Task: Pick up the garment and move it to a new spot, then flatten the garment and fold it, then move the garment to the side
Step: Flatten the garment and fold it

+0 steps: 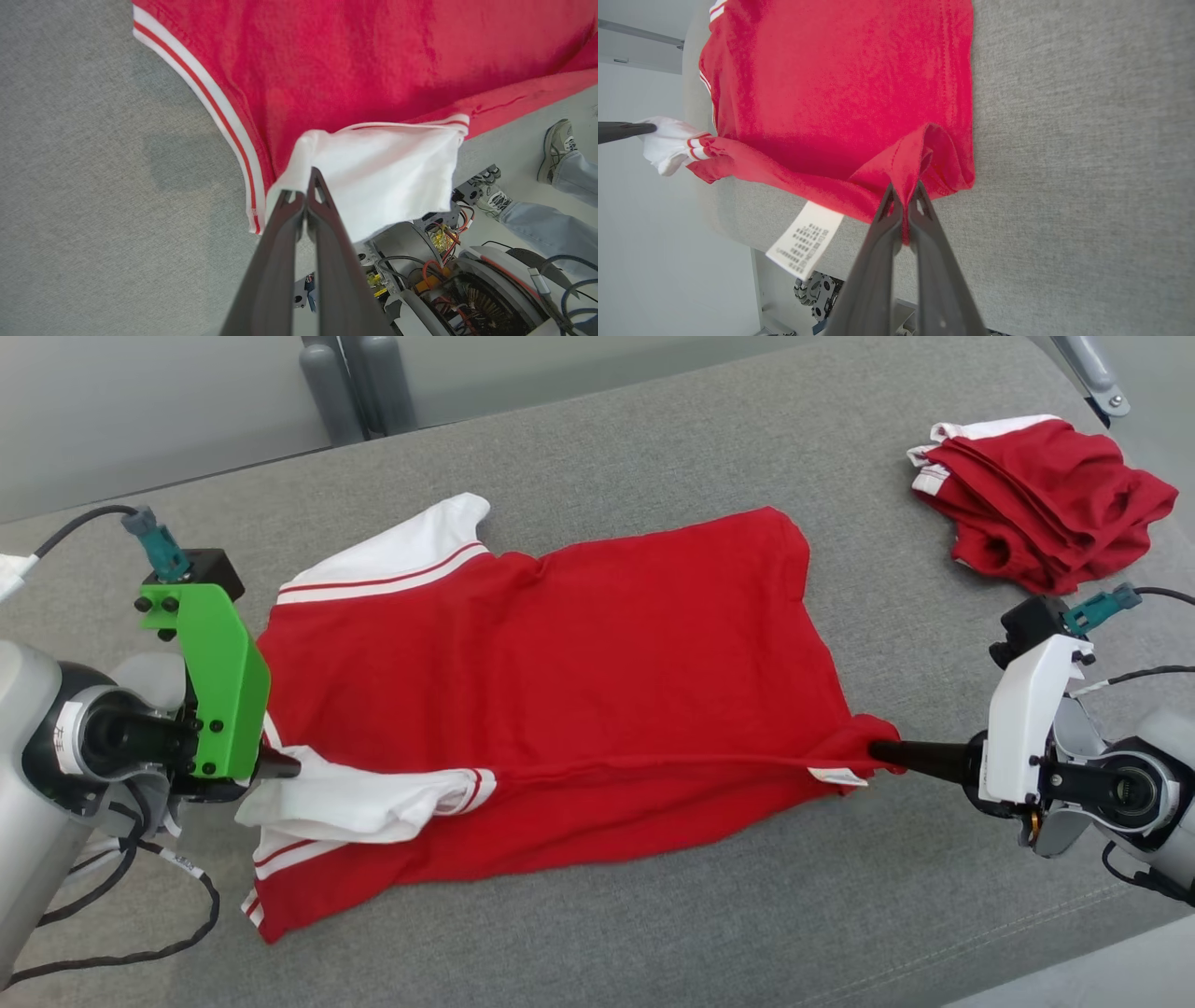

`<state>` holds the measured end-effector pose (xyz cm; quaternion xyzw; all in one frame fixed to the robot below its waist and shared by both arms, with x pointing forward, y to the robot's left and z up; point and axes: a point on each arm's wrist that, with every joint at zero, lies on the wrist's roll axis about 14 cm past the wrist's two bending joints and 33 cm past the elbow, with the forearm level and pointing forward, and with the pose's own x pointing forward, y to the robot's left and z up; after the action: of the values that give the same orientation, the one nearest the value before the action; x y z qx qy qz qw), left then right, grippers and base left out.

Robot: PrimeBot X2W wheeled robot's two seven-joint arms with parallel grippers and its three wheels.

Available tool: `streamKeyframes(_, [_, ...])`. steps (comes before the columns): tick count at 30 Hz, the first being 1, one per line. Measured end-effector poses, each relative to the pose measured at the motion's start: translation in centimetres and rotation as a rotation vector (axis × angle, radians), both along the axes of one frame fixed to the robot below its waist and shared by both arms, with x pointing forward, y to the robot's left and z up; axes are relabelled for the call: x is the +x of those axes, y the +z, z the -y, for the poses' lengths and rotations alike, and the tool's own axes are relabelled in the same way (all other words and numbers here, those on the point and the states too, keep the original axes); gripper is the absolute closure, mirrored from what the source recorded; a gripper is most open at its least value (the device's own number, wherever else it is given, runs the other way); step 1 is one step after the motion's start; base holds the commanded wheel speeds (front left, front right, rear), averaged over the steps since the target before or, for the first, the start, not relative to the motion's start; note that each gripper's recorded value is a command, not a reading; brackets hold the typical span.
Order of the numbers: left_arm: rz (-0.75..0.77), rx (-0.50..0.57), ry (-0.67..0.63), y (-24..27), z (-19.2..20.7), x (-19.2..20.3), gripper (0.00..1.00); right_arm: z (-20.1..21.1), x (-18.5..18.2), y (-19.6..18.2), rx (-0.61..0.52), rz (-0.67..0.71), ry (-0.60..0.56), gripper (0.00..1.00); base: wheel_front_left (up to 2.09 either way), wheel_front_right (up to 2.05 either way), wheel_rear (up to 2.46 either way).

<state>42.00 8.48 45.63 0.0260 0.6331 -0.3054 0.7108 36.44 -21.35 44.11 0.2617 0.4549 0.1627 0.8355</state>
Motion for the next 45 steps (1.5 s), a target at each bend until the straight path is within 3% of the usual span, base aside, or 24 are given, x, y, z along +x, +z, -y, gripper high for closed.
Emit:
streamKeyframes(9, [-0.009, -0.020, 0.019, -1.0, 0.8, 1.2, 1.00, 0.3, 1.2, -0.1, 0.022, 0.007, -0.052, 1.00, 0.00, 0.00, 0.00])
streamKeyframes(10, [-0.013, -0.020, 0.019, -1.2, 1.0, 1.2, 1.00, 0.2, 1.5, -0.1, 0.024, 0.010, -0.053, 0.90, 0.00, 0.00, 0.00])
streamKeyframes(11, [-0.012, -0.017, 0.019, -1.3, 1.0, 1.3, 1.00, 0.1, 1.7, -0.1, 0.026, 0.010, -0.055, 0.71, 0.00, 0.00, 0.00])
streamKeyframes(12, [-0.006, -0.011, 0.021, -1.4, 0.9, 1.5, 1.00, -0.1, 1.8, -0.3, 0.029, 0.009, -0.056, 0.33, 0.00, 0.00, 0.00])
streamKeyframes(13, [-0.001, -0.007, 0.025, -1.5, 0.8, 1.7, 0.92, -0.3, 2.0, -0.3, 0.032, 0.009, -0.056, 0.18, 0.00, 0.00, 0.00])
streamKeyframes(14, [0.003, -0.005, 0.021, -1.6, 0.9, 1.8, 0.56, -0.5, 2.2, -0.3, 0.037, 0.012, -0.058, 0.00, 0.00, 0.00, 0.00])
streamKeyframes(15, [0.007, 0.000, 0.020, -1.7, 0.9, 1.8, 0.18, -0.7, 2.4, -0.2, 0.039, 0.018, -0.061, 0.00, 0.00, 0.00, 0.00])
streamKeyframes(16, [0.021, 0.006, 0.019, -1.7, 0.9, 2.0, 0.00, -0.7, 2.6, -0.1, 0.041, 0.026, -0.066, 0.00, 0.00, 0.00, 0.00])
streamKeyframes(21, [0.068, -0.004, 0.041, -1.3, 0.7, 2.4, 0.00, -0.3, 4.1, 1.7, 0.044, 0.133, -0.118, 0.00, 0.00, 0.00, 0.00])
streamKeyframes(26, [0.170, -0.054, 0.039, 0.0, 0.6, 2.5, 0.00, 1.1, 5.9, 5.7, 0.054, 0.382, -0.248, 0.00, 0.00, 0.00, 0.00])
streamKeyframes(33, [0.570, -0.191, 0.072, 4.2, 0.6, 4.4, 0.00, 2.7, 5.0, 9.8, 0.044, 0.689, -0.366, 0.00, 0.00, 0.00, 0.00])
streamKeyframes(39, [0.937, -0.269, 0.183, 7.7, -0.8, 4.7, 0.00, 3.2, 3.3, 10.9, 0.010, 0.810, -0.386, 0.00, 0.00, 0.00, 0.00])
streamKeyframes(42, [1.054, -0.308, 0.253, 8.4, -1.3, 3.6, 0.00, 4.5, 3.1, 13.2, -0.006, 0.925, -0.443, 0.00, 0.00, 0.00, 0.00])
streamKeyframes(45, [1.161, -0.335, 0.336, 8.8, -2.2, 2.5, 0.00, 4.5, 1.8, 12.7, -0.033, 0.973, -0.475, 0.00, 0.00, 0.00, 0.00])
